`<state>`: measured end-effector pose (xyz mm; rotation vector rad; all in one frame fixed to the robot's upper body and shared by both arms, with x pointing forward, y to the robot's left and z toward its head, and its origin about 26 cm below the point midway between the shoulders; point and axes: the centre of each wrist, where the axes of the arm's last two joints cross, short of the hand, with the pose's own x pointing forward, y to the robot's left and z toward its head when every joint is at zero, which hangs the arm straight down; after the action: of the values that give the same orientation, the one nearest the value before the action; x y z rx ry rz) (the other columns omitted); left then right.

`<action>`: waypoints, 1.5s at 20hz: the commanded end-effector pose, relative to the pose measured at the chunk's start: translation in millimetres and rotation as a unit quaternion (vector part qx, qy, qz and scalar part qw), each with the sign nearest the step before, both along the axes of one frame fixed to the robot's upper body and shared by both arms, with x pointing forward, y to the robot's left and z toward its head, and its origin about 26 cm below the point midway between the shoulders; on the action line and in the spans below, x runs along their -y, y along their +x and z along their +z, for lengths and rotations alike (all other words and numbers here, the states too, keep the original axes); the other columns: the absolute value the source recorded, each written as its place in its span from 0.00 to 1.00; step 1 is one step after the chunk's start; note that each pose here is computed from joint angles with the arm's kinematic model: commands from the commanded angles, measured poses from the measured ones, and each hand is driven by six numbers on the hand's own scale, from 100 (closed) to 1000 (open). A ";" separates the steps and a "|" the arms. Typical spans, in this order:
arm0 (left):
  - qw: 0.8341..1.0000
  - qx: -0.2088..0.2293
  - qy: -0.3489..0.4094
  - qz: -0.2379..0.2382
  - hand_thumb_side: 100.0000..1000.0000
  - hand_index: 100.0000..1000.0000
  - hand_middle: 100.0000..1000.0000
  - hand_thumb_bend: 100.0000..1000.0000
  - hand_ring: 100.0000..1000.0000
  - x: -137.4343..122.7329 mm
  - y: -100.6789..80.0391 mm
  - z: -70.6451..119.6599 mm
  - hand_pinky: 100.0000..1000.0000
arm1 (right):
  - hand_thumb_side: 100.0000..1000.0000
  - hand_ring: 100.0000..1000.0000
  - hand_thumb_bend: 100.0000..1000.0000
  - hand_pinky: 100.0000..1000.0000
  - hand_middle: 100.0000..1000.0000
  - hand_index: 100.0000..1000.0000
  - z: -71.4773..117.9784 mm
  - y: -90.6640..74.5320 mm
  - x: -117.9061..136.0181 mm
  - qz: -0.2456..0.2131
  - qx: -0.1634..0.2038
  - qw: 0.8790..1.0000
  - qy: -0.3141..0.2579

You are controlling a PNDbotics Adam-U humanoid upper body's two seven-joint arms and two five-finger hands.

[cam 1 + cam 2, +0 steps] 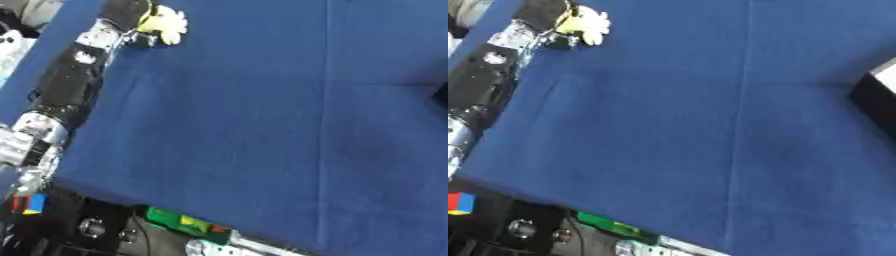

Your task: Pick up the objects with one hand, pass them to the other hand, and then place them into the box on the other side of the table.

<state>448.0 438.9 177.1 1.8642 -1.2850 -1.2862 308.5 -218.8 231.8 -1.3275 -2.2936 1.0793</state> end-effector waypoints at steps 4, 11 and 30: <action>0.998 0.043 -0.001 -0.042 0.06 0.38 0.29 0.16 0.38 -0.9 -3.7 33.4 0.60 | 0.00 0.82 0.00 0.83 0.73 0.94 7.0 -3.8 -0.6 0.005 0.011 1.000 -0.011; 0.991 0.052 -0.009 -0.123 0.02 0.36 0.28 0.12 0.36 18.0 -9.6 52.6 0.60 | 0.00 0.81 0.00 0.83 0.73 0.94 4.6 -4.5 -5.9 0.017 0.000 0.999 -0.028; 0.854 0.042 -0.022 -0.517 0.03 0.33 0.27 0.00 0.35 162.8 -38.3 38.0 0.63 | 0.00 0.87 0.00 0.84 0.82 0.97 10.3 -9.6 -50.6 0.153 -0.038 0.982 -0.105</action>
<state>413.9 282.1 202.2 1.1678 -2.4457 -1.5928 303.1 -171.4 234.0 -1.0089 -2.3961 1.4673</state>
